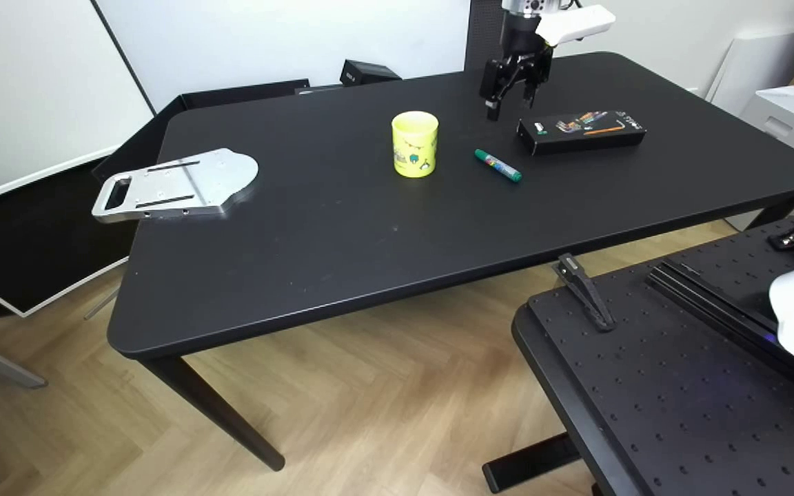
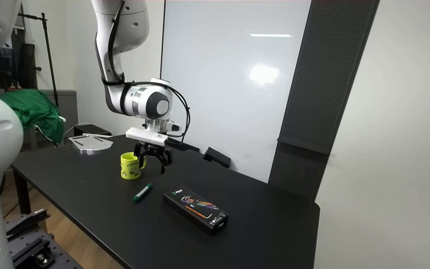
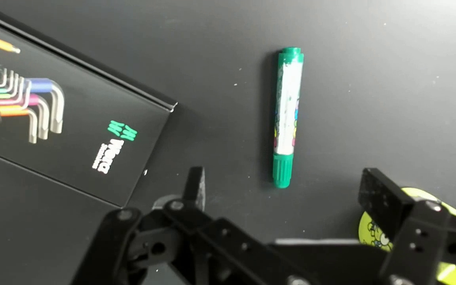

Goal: Put the marker inside the mug.

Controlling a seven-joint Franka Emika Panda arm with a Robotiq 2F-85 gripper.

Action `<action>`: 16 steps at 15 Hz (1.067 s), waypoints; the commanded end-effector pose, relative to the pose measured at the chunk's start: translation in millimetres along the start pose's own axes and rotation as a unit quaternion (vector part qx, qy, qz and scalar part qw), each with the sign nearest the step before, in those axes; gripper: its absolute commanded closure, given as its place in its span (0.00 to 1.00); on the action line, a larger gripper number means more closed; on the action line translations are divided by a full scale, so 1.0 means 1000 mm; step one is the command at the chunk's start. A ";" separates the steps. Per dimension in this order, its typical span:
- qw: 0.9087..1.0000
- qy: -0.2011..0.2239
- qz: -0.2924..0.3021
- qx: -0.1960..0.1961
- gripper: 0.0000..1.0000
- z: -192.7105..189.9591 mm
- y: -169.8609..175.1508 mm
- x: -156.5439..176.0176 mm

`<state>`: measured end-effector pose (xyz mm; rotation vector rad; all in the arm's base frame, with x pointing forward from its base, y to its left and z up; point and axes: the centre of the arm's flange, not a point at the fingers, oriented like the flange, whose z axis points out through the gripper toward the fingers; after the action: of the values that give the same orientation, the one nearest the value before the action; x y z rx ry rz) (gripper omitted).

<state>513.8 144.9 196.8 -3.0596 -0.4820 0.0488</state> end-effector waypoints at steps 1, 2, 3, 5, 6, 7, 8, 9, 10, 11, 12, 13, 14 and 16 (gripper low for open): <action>1.000 -0.008 0.001 -0.012 0.00 0.020 -0.011 0.015; 1.000 -0.010 0.001 -0.013 0.00 0.025 -0.014 0.015; 1.000 -0.009 0.005 -0.017 0.00 0.029 -0.017 0.015; 1.000 -0.009 0.016 -0.017 0.00 0.037 -0.024 0.015; 1.000 -0.009 0.022 -0.016 0.00 0.040 -0.026 0.014; 1.000 -0.008 0.027 -0.013 0.00 0.043 -0.029 0.013; 0.999 -0.007 0.032 -0.011 0.00 0.045 -0.031 0.012; 0.999 -0.006 0.037 -0.008 0.00 0.048 -0.032 0.011; 0.999 -0.004 0.041 -0.004 0.00 0.050 -0.033 0.010; 0.999 -0.004 0.047 0.000 0.00 0.052 -0.032 0.009; 0.999 -0.004 0.052 0.002 0.00 0.054 -0.031 0.008; 0.998 -0.004 0.057 0.002 0.00 0.057 -0.030 0.007; 0.998 -0.005 0.062 0.005 0.00 0.059 -0.029 0.007; 0.997 -0.006 0.070 0.008 0.00 0.064 -0.027 0.005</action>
<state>505.4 175.2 141.4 -3.0741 -0.3551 0.0801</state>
